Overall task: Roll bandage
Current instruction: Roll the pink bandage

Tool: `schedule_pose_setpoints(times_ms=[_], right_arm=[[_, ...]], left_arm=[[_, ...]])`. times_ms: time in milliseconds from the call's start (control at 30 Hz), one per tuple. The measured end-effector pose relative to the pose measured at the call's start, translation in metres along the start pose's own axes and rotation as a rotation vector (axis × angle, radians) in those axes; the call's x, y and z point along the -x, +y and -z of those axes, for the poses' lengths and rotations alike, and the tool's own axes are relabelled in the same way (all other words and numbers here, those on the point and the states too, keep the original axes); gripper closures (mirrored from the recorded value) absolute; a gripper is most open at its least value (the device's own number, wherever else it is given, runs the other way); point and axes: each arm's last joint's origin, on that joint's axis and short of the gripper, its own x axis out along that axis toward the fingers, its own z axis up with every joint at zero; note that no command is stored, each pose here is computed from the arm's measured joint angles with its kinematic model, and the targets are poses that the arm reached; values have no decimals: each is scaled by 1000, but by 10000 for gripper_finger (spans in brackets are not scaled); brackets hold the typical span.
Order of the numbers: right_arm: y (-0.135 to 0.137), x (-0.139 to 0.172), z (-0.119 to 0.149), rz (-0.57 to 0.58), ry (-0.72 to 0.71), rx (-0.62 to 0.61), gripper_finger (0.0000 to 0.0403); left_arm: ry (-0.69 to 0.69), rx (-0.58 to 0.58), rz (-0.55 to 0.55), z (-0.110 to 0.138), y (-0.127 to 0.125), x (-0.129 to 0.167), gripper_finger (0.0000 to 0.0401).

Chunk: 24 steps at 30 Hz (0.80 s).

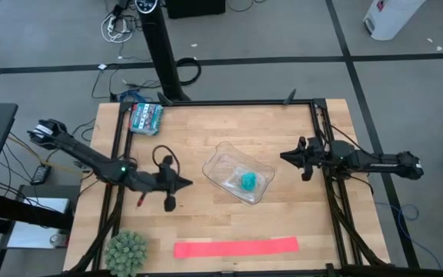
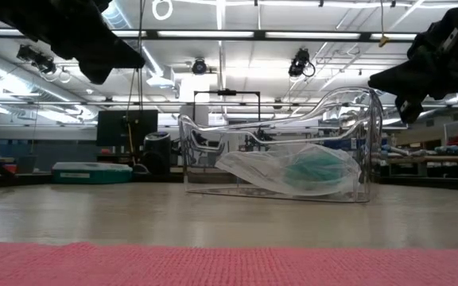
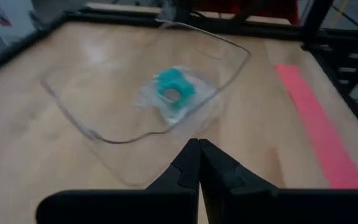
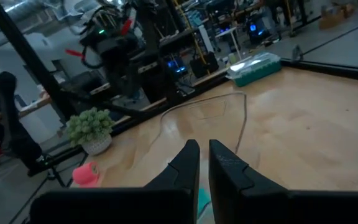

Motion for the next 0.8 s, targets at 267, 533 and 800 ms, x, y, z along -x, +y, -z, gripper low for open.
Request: schedule_pose_setpoints(times_ms=[267, 533, 800], right_arm=[[-2, 0, -2, 16, -17, 43, 372], [0, 0, -1, -48, 11, 34, 374], [0, 0, -1, -59, 15, 47, 373]], left_arm=[[37, 6, 28, -4, -28, -15, 389], [40, -6, 65, -10, -39, -18, 389], [53, 55, 116, -5, -52, -8, 389]])
